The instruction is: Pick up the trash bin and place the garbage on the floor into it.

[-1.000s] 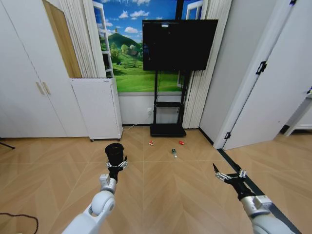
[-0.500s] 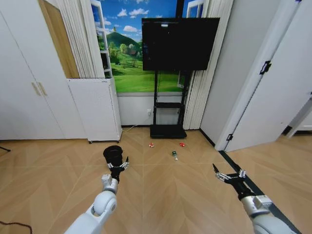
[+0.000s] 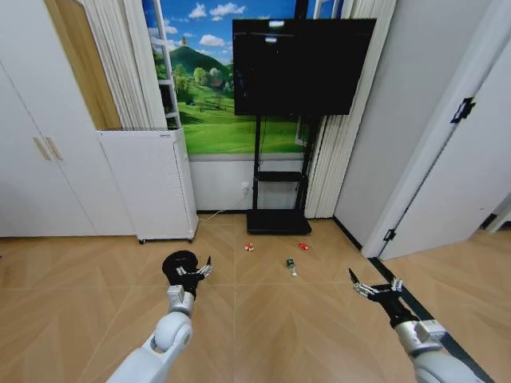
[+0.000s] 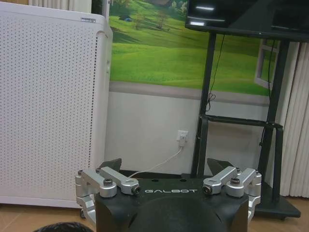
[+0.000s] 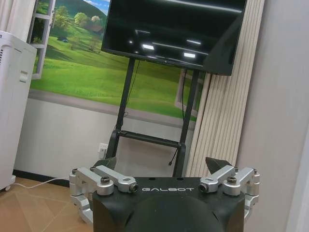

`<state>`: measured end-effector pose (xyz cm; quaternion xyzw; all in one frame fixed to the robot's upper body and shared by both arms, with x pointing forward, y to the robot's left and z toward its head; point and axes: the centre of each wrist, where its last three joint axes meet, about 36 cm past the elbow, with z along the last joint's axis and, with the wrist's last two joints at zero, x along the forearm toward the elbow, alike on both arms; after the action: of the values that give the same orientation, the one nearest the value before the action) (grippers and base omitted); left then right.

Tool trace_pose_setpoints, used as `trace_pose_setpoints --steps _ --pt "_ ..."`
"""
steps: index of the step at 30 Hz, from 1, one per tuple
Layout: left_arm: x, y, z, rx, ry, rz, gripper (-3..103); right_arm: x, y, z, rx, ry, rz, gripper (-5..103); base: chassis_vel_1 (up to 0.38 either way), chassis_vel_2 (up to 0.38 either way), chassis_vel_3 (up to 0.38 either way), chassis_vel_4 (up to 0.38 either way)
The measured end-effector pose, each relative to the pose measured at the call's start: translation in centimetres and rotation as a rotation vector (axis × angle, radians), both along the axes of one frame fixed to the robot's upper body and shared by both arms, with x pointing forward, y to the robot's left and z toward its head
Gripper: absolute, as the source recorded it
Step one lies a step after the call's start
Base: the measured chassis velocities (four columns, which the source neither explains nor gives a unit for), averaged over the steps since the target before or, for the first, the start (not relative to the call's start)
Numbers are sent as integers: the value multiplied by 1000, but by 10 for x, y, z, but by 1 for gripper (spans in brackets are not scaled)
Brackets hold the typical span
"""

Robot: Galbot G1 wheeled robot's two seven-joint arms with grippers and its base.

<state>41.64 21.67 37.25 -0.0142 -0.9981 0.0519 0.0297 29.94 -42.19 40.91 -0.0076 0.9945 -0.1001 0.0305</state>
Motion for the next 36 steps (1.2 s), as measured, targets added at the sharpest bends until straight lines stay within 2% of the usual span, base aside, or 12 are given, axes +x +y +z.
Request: trace_pose_setpoints --steps 17,25,28,30,35,36 --pt "0 -1 0 -3 -6 0 97 -5 4 -2 13 -5 -8 100 -208 219 221 -219" --pt "-1 -2 -1 -6 -6 0 97 -6 4 -2 12 -6 -8 100 -109 194 117 -194" --pt "-1 -2 -1 -7 -6 0 100 -6 4 -2 13 -5 -9 100 -117 200 99 -198" --pt "-1 -2 -1 -8 -6 -1 93 -6 4 -3 14 -5 -10 100 -105 190 103 -205" --pt "-1 -2 -2 -9 -7 0 98 -7 4 -4 15 -5 -13 100 -108 192 113 -195" --pt "-1 -2 -2 -10 -7 0 97 -7 4 -4 16 -5 -13 100 -92 227 121 -188"
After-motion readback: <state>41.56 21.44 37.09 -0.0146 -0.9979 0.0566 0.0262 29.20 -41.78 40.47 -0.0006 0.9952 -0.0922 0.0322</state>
